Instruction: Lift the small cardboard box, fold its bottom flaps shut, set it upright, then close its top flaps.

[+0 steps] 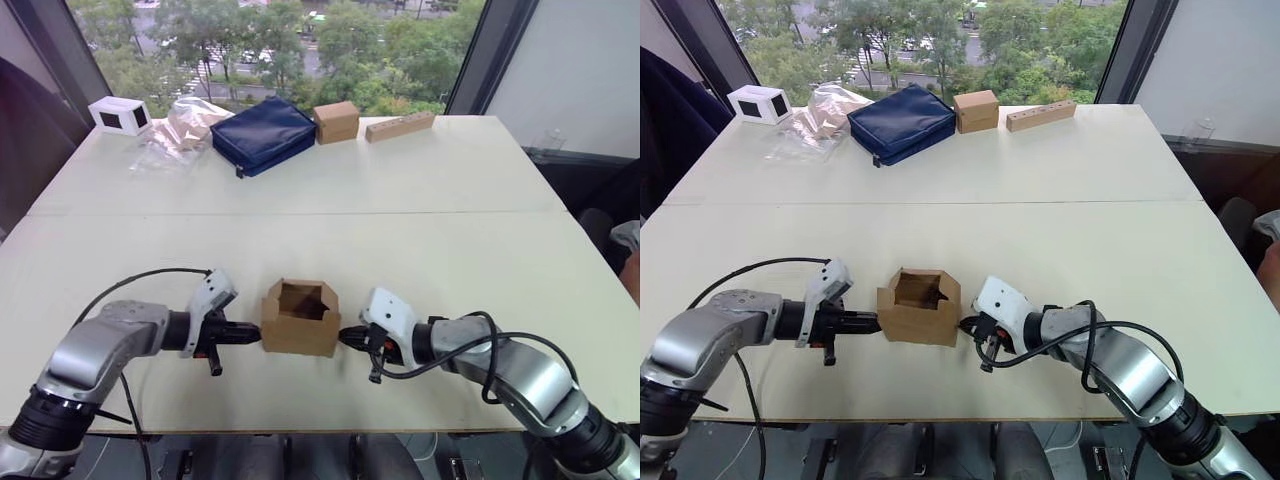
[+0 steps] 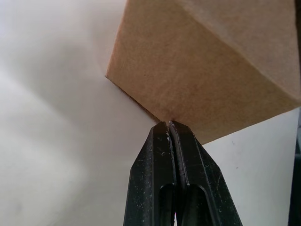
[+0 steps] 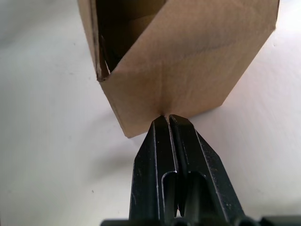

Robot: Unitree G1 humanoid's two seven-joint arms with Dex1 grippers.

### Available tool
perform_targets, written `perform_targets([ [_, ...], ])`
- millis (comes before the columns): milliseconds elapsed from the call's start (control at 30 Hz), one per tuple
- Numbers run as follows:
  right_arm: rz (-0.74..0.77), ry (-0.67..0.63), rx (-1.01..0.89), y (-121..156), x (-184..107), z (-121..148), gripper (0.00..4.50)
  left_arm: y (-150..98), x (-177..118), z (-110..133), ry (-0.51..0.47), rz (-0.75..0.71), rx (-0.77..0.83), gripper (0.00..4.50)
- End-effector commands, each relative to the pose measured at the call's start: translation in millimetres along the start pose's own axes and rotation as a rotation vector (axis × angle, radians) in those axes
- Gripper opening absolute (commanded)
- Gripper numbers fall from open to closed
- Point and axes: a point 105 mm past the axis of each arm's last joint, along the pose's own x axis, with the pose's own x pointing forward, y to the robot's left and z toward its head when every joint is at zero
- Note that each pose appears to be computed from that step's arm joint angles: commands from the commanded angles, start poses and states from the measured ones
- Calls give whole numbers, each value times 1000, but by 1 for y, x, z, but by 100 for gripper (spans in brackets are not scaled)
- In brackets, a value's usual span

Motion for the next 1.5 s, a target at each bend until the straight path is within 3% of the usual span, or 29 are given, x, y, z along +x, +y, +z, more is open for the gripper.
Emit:
perform_targets([
  [33, -49, -46, -28, -11, -3, 9, 0, -7, 3, 1, 17, -9, 11, 3],
  [300, -85, -41, -35, -18, -4, 5, 0, 1, 7, 0, -2, 64, 36, 3],
  [400, -104, -51, -36, -22, -8, 8, 0, 8, -1, 23, -202, 176, 141, 3],
  [433, -107, -52, -37, -23, -11, 8, 0, 10, -4, 24, -225, 190, 135, 3],
  [567, -150, -51, -46, -33, -28, 10, 0, 12, -17, 21, -231, 72, 17, 3],
  [633, -175, -85, -41, -41, -42, 17, 0, 18, -28, 32, -271, 38, -48, 3],
  [733, -184, -168, -23, -50, -59, 34, 0, 17, -37, 53, -310, -2, -2, 3],
  [967, -78, -279, -24, -38, -48, 65, 0, 4, -26, 75, -271, -92, 130, 3],
  [1500, 34, -241, -40, -16, -14, 63, 0, -8, 2, 67, -200, -166, 195, 3],
])
